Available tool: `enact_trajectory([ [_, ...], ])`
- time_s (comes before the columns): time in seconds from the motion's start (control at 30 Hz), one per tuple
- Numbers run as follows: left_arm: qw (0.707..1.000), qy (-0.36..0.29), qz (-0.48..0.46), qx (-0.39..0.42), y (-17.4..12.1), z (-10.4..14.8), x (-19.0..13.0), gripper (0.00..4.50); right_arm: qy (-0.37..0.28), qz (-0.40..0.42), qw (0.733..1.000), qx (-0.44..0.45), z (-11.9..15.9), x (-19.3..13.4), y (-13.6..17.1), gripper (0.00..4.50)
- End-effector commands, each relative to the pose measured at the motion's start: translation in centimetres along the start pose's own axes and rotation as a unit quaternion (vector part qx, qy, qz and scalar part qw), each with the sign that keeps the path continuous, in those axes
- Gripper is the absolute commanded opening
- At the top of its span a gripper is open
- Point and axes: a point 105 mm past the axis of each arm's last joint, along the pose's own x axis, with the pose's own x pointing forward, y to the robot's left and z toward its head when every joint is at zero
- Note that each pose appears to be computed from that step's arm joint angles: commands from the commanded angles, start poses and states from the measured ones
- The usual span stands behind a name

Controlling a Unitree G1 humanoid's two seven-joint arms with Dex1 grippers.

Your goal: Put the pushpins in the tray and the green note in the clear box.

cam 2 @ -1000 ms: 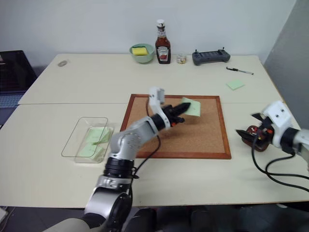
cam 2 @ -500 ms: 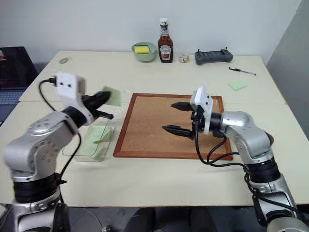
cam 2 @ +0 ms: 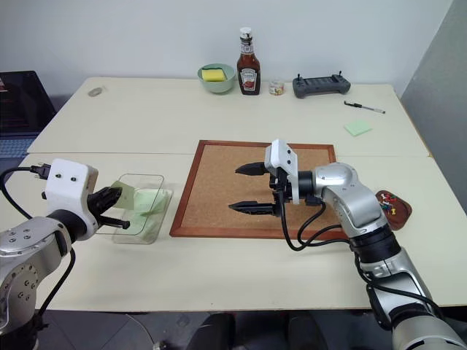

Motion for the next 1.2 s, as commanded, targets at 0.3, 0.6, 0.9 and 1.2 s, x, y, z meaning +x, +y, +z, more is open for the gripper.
enact_trajectory([
  [0.3,0.998,-0.021,0.046,0.036,1.4,0.6,-0.8,1.95,-0.008,0.019,0.999,-0.026,1.0,0.4,0.4,4.50],
  [0.6,0.994,-0.070,0.050,0.072,1.6,3.2,-0.8,3.77,-0.010,0.014,1.000,-0.025,1.2,0.2,0.3,4.50],
  [0.9,0.971,-0.223,-0.081,0.011,-6.1,8.3,1.5,3.77,-0.047,-0.178,0.983,-0.017,-0.2,-4.0,-2.0,4.50],
  [1.2,0.950,-0.222,-0.221,-0.023,-12.2,6.5,4.8,3.77,-0.017,-0.366,0.931,0.009,-4.3,-9.5,-2.5,4.50],
])
